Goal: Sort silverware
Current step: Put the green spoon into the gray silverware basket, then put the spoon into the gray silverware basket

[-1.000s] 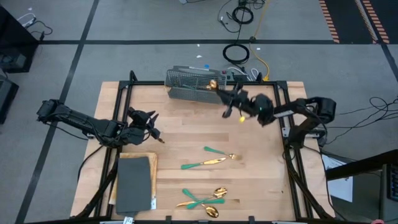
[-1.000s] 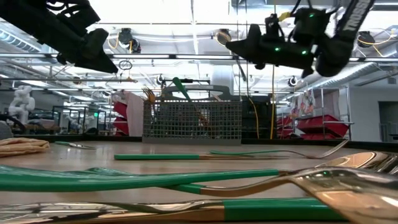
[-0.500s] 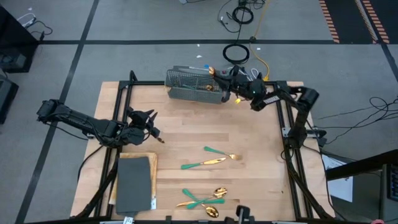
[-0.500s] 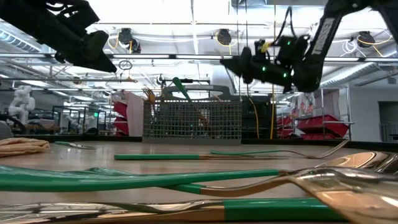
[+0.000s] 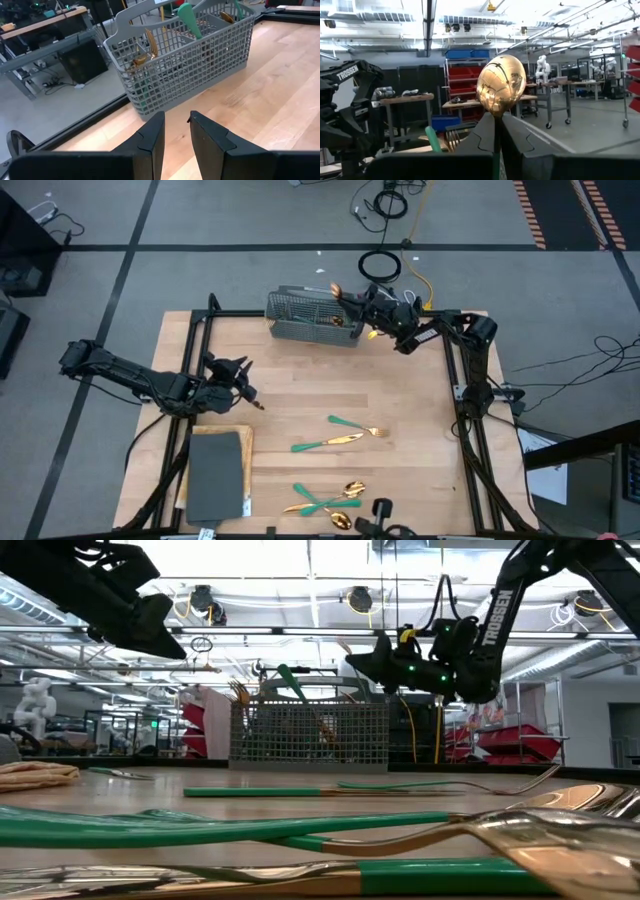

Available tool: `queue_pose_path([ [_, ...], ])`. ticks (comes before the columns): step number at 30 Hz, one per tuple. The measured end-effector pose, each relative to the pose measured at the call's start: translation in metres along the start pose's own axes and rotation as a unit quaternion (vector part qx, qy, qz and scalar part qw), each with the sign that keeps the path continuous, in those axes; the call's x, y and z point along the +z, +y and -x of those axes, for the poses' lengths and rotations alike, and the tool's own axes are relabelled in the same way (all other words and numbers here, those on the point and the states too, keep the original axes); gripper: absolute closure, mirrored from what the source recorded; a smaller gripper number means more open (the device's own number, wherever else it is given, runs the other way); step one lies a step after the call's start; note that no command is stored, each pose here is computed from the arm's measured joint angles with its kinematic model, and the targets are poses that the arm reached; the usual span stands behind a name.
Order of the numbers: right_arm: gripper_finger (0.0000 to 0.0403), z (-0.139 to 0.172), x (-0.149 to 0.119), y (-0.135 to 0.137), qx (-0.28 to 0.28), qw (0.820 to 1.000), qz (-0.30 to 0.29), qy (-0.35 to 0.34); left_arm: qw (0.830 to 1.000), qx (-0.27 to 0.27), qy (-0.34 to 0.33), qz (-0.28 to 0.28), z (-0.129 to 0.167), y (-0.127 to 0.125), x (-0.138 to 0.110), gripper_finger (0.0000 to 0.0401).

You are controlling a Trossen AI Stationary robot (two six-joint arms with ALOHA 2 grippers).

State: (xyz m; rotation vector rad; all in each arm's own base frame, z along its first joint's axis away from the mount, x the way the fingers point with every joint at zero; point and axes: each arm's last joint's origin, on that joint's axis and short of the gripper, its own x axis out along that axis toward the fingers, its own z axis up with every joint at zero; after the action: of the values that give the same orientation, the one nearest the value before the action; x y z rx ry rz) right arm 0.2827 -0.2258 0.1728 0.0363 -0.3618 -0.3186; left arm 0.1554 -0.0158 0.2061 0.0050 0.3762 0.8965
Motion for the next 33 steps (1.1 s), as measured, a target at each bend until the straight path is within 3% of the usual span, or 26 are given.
queue_pose_path([
  [6,0.0393,0.009,-0.005,-0.002,-0.011,1.000,-0.010,0.017,1.000,0.000,0.001,-0.001,0.000,0.000,0.000,0.0302],
  [11,0.0364,0.012,-0.011,-0.007,-0.033,0.997,-0.048,0.043,1.000,0.000,0.001,0.000,0.000,0.000,0.000,0.0302],
  [25,0.0287,0.012,-0.011,-0.008,-0.033,0.996,-0.067,0.044,1.000,-0.001,0.001,0.001,0.000,0.000,0.000,0.0302],
  [29,0.0267,0.011,-0.003,-0.004,0.020,0.994,-0.090,0.051,1.000,-0.001,0.001,0.001,0.000,0.000,0.000,0.0302],
  [33,0.0251,0.007,0.021,0.009,0.123,0.984,-0.109,0.069,1.000,-0.001,0.001,0.001,0.000,0.000,0.000,0.0302],
])
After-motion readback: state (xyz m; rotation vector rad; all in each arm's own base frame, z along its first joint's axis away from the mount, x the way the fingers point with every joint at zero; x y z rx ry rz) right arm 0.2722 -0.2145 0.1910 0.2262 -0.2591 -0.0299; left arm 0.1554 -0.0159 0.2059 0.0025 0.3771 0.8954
